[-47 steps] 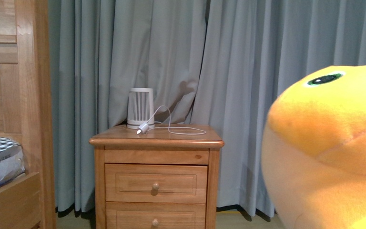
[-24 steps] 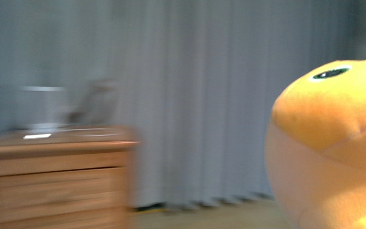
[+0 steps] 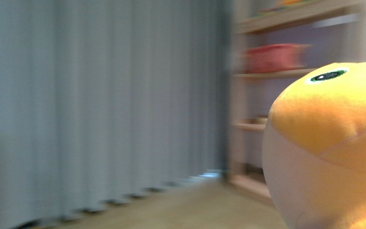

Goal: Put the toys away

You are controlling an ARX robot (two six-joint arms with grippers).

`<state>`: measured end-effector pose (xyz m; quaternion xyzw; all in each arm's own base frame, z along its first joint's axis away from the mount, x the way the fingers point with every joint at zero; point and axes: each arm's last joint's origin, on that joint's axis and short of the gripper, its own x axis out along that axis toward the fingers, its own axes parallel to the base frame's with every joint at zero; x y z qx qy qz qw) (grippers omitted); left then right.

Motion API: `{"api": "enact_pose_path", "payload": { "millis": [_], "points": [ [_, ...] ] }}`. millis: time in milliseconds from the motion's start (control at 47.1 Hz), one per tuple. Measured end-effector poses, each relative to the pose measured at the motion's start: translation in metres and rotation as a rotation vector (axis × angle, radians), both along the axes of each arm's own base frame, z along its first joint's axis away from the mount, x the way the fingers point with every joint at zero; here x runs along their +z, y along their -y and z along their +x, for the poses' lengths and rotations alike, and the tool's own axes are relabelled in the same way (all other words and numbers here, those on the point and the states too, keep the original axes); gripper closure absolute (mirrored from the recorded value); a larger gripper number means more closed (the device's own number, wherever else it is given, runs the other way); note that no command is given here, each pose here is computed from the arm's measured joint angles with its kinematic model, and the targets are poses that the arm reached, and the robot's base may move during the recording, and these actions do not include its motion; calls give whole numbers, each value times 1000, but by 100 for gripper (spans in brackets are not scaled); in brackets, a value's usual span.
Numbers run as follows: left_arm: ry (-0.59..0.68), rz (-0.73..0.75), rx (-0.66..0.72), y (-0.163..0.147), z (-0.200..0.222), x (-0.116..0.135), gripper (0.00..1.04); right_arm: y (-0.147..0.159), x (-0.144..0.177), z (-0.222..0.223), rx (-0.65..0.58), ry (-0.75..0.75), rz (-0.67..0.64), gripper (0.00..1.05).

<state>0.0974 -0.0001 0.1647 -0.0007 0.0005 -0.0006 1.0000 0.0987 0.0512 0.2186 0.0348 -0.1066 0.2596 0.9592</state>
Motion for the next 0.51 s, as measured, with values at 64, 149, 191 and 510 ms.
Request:
{"api": "enact_pose_path", "payload": {
  "millis": [64, 149, 191, 510],
  "points": [
    [0, 0, 1, 0, 0, 0, 6, 0, 0, 0, -3, 0, 1, 94],
    [0, 0, 0, 0, 0, 0, 6, 0, 0, 0, -2, 0, 0, 94],
    [0, 0, 0, 0, 0, 0, 6, 0, 0, 0, -2, 0, 0, 94],
    [-1, 0, -2, 0, 0, 0, 6, 0, 0, 0, -3, -1, 0, 94]
  ]
}}
